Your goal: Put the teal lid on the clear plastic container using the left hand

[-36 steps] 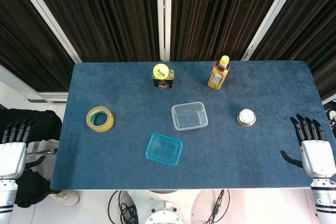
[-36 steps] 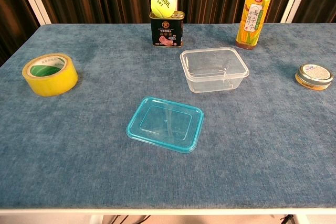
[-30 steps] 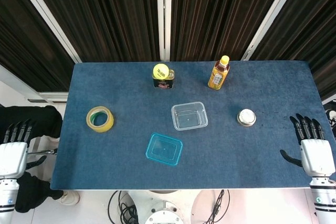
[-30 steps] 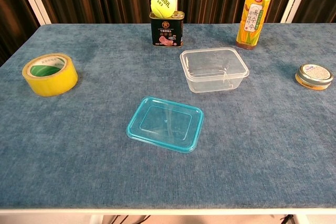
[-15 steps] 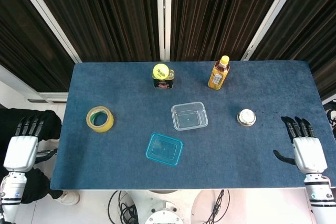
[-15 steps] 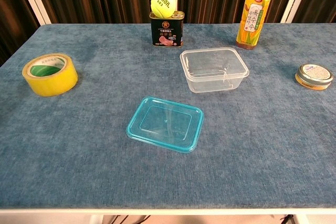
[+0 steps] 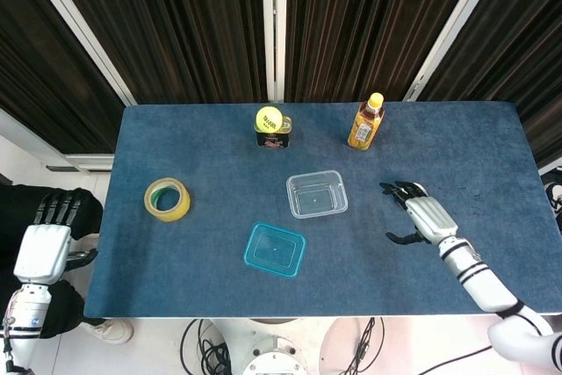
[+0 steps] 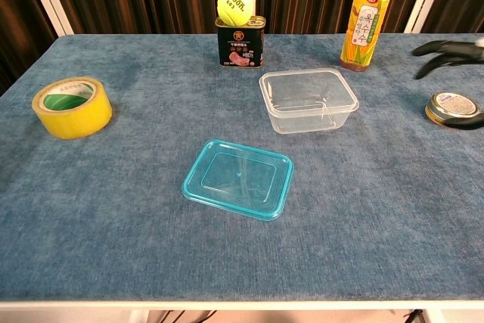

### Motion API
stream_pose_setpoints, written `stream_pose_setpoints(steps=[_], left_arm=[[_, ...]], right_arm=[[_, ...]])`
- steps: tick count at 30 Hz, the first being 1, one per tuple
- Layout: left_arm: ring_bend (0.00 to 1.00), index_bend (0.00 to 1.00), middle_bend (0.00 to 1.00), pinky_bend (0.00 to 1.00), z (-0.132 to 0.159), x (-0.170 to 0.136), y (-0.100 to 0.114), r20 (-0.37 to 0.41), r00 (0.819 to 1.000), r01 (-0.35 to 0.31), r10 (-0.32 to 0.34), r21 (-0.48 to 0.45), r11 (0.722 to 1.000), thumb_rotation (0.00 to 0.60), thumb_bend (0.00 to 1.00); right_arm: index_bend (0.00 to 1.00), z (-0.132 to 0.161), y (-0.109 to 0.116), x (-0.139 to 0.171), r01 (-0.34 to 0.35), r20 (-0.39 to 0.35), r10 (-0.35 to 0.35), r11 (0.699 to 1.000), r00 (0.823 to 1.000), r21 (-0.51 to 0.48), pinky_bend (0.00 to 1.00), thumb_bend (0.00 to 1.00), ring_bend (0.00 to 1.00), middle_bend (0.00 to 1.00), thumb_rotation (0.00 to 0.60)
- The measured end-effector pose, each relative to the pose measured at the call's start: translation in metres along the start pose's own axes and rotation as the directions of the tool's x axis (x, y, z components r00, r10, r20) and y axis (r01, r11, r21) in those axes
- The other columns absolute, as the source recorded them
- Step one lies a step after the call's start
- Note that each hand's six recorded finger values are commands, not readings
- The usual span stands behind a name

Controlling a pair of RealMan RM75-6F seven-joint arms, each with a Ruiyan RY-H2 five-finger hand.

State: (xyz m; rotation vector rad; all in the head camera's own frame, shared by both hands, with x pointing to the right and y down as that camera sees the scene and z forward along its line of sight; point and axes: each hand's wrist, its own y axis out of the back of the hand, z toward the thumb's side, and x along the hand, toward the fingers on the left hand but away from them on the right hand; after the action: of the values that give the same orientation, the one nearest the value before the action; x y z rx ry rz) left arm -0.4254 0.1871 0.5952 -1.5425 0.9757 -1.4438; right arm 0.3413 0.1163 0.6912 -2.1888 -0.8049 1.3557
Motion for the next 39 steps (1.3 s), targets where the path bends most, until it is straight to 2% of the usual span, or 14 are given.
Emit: stream_pose_setpoints(steps=[4, 10, 19, 25, 29, 34, 37, 39], left_arm=[[0.00, 0.04, 0.03, 0.00, 0.000, -0.001, -0.001, -0.002, 1.000, -0.001, 0.001, -0.004, 1.000, 0.600, 0.00], [0.00, 0.04, 0.03, 0.00, -0.001, -0.003, -0.002, -0.008, 1.000, 0.003, -0.003, -0.006, 1.000, 0.600, 0.00], [0.00, 0.04, 0.03, 0.00, -0.003, -0.005, -0.006, -0.009, 1.000, 0.007, -0.008, -0.017, 1.000, 0.600, 0.00], [0.00, 0.04, 0.03, 0.00, -0.003, -0.007, -0.007, -0.006, 1.000, 0.006, -0.006, -0.023, 1.000, 0.600, 0.00], [0.00, 0.04, 0.03, 0.00, -0.004, -0.007, -0.008, -0.005, 1.000, 0.005, -0.005, -0.027, 1.000, 0.600, 0.00], [0.00, 0.04, 0.03, 0.00, 0.000, -0.005, -0.010, 0.018, 1.000, 0.015, -0.015, -0.020, 1.000, 0.600, 0.00], [0.00, 0.04, 0.03, 0.00, 0.011, 0.001, -0.010, 0.074, 0.997, 0.027, -0.027, -0.002, 1.000, 0.600, 0.00], [0.00, 0.04, 0.03, 0.00, 0.025, 0.007, -0.011, 0.139, 0.989, 0.042, -0.043, 0.010, 0.999, 0.600, 0.00]], right_arm=[[0.00, 0.012, -0.008, -0.026, -0.029, -0.038, 0.027, 0.998, 0.999, -0.049, 0.00, 0.16, 0.00, 0.16, 0.600], [0.00, 0.032, -0.025, -0.047, -0.068, -0.108, 0.056, 0.991, 0.993, -0.112, 0.00, 0.15, 0.00, 0.16, 0.600], [0.00, 0.052, -0.041, -0.048, -0.118, -0.172, 0.089, 0.979, 0.981, -0.168, 0.00, 0.14, 0.00, 0.15, 0.600], [0.00, 0.067, -0.047, -0.039, -0.125, -0.216, 0.091, 0.980, 0.972, -0.153, 0.00, 0.13, 0.00, 0.15, 0.600], [0.00, 0.069, -0.042, -0.033, -0.083, -0.223, 0.058, 0.991, 0.973, -0.107, 0.00, 0.13, 0.00, 0.13, 0.600], [0.00, 0.070, -0.032, -0.024, 0.009, -0.212, -0.008, 1.000, 0.977, 0.003, 0.00, 0.13, 0.00, 0.09, 0.600], [0.00, 0.066, -0.018, -0.013, 0.081, -0.190, -0.068, 0.995, 0.979, 0.060, 0.00, 0.13, 0.00, 0.09, 0.600], [0.00, 0.062, -0.004, -0.003, 0.133, -0.170, -0.118, 0.988, 0.978, 0.078, 0.00, 0.13, 0.00, 0.08, 0.600]])
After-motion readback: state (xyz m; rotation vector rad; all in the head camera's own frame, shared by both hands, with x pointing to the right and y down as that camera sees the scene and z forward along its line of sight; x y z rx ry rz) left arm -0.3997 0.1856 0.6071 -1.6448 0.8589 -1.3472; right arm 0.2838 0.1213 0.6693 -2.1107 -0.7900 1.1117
